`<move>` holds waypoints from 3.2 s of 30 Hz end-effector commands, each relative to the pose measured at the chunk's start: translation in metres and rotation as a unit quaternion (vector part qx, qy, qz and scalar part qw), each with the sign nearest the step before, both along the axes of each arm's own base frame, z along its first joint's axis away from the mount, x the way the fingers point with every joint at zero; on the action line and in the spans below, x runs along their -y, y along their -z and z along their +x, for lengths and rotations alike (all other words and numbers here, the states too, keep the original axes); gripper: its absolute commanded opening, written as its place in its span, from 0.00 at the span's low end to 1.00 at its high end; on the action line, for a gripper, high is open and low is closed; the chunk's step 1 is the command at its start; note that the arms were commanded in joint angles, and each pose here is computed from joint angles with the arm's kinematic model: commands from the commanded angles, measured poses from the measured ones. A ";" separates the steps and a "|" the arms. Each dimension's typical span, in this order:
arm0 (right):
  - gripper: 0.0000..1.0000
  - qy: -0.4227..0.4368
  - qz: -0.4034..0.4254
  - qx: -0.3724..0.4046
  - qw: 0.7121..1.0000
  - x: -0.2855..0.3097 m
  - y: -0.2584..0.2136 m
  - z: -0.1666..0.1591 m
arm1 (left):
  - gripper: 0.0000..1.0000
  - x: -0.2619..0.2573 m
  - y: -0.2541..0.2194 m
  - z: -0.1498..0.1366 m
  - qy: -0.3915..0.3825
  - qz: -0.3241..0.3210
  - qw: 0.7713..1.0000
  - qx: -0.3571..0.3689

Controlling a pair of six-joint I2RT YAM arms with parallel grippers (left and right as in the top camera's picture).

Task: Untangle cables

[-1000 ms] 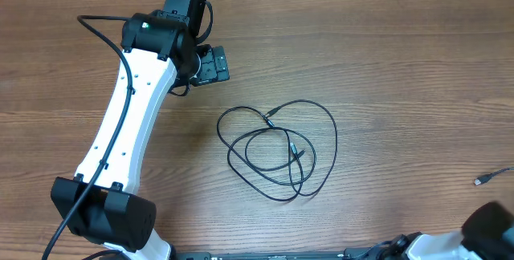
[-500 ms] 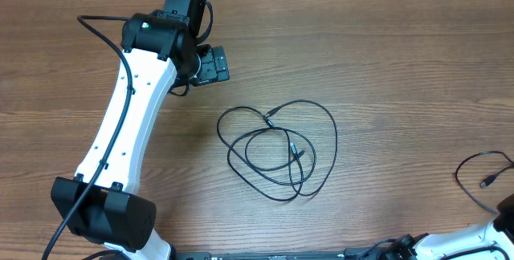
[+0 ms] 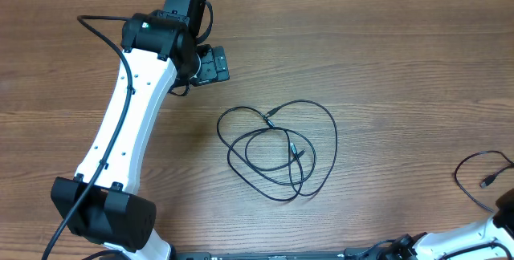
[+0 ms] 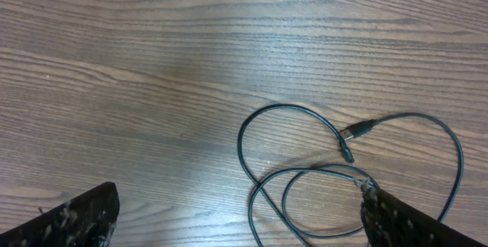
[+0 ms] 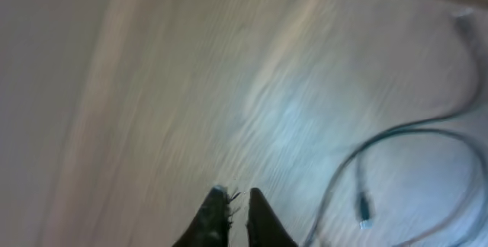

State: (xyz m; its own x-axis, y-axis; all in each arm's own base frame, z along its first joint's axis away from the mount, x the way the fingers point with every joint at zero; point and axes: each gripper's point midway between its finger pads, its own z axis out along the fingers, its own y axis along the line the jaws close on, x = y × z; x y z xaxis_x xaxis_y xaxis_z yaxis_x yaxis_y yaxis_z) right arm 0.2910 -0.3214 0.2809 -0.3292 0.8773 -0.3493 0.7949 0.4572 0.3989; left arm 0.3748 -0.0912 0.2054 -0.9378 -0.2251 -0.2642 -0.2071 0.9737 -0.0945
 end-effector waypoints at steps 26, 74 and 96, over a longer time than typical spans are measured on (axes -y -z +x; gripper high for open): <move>1.00 -0.498 0.031 -0.059 0.865 -0.284 0.031 0.089 | 1.00 0.003 -0.014 -0.001 0.005 -0.007 1.000 0.018; 0.84 -0.724 0.176 -0.142 0.652 -0.486 0.250 -0.029 | 1.00 0.003 -0.013 -0.001 0.004 -0.007 1.000 0.017; 0.21 -0.724 0.193 -0.091 0.655 -0.493 0.279 -0.039 | 0.99 0.003 -0.013 -0.001 0.005 -0.007 1.000 0.018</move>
